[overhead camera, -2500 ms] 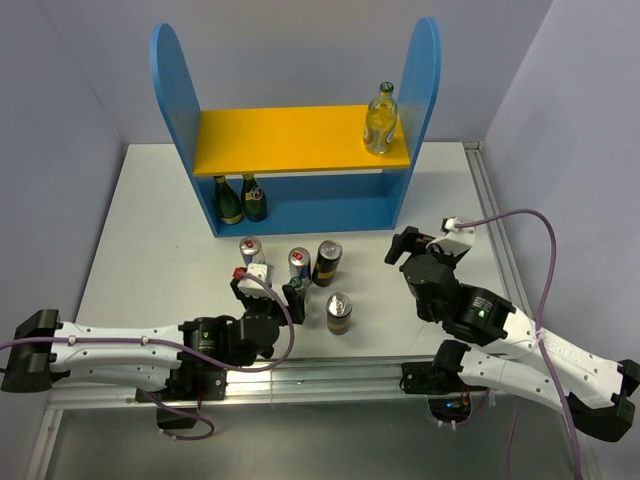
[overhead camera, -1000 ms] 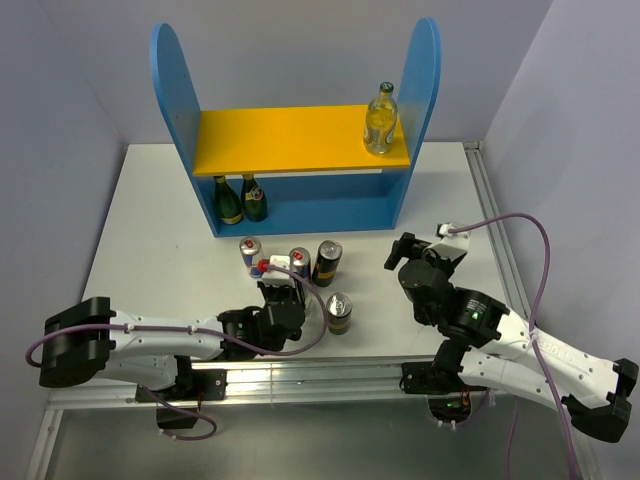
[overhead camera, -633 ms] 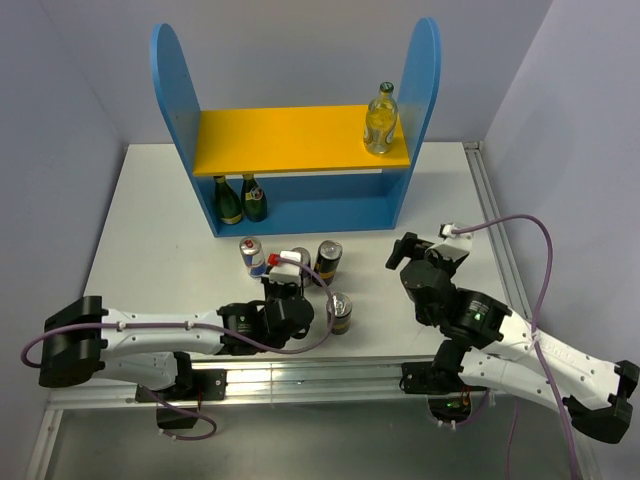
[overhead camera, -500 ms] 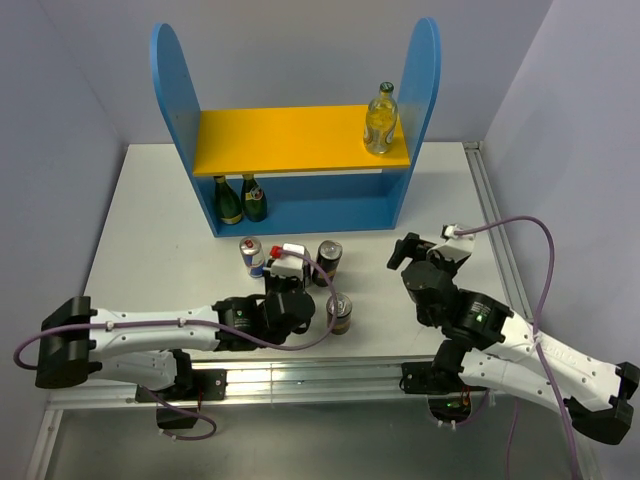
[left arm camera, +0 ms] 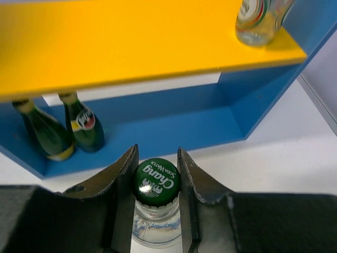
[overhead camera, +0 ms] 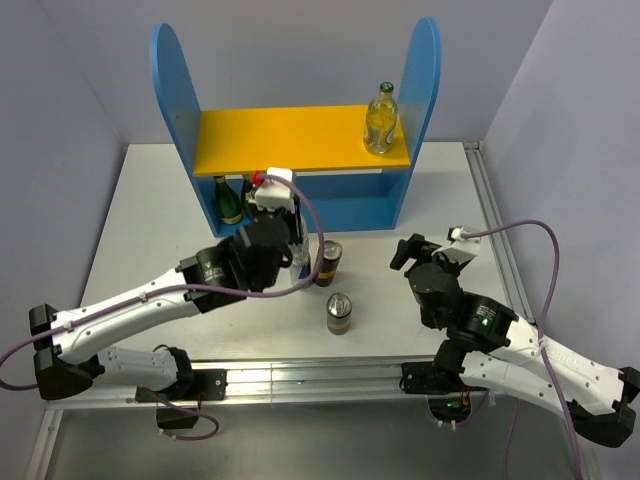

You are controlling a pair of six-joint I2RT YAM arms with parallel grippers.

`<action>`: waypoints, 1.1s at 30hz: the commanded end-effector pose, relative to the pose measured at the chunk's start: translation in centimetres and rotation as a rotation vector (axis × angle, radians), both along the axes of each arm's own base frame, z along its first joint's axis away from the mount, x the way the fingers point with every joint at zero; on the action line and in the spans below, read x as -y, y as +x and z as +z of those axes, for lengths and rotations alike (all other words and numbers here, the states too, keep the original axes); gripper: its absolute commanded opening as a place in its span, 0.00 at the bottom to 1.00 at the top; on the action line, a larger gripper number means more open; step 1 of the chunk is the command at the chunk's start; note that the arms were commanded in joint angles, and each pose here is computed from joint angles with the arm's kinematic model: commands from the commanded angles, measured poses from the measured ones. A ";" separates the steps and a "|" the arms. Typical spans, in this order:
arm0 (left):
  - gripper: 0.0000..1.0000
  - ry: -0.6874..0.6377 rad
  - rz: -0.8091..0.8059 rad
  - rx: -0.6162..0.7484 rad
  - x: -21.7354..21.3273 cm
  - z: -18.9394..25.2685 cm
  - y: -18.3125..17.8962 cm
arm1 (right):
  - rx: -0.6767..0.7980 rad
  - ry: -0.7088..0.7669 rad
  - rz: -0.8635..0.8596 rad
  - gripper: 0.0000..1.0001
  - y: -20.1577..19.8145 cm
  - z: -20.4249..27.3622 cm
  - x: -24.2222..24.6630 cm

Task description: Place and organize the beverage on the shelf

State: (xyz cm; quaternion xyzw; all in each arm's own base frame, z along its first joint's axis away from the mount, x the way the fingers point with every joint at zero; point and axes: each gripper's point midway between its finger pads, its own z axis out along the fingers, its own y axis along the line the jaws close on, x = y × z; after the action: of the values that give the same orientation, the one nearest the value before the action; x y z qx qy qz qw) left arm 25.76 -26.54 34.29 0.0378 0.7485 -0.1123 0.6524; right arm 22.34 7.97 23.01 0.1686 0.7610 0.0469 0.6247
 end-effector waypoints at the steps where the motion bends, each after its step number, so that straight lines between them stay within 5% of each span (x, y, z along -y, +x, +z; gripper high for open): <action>1: 0.00 -0.129 -0.076 0.141 0.4 9.1 1.3 | 0.035 0.030 -0.021 0.86 0.1 0.5 0.2; 15: 0.00 -0.107 -0.079 0.233 3.2 18.3 13.2 | 0.044 0.048 -0.013 0.85 0.0 0.6 0.3; 33: 0.00 -0.208 -0.219 0.256 8.4 16.8 20.3 | 0.058 0.085 0.005 0.85 -0.3 0.8 0.3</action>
State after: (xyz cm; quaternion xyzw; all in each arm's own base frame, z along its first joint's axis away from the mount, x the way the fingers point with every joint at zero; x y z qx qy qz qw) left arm 46.83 -34.08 44.36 0.0904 0.7090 -0.1738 0.6774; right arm 21.97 7.55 23.09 0.1773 0.7516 0.0684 0.6316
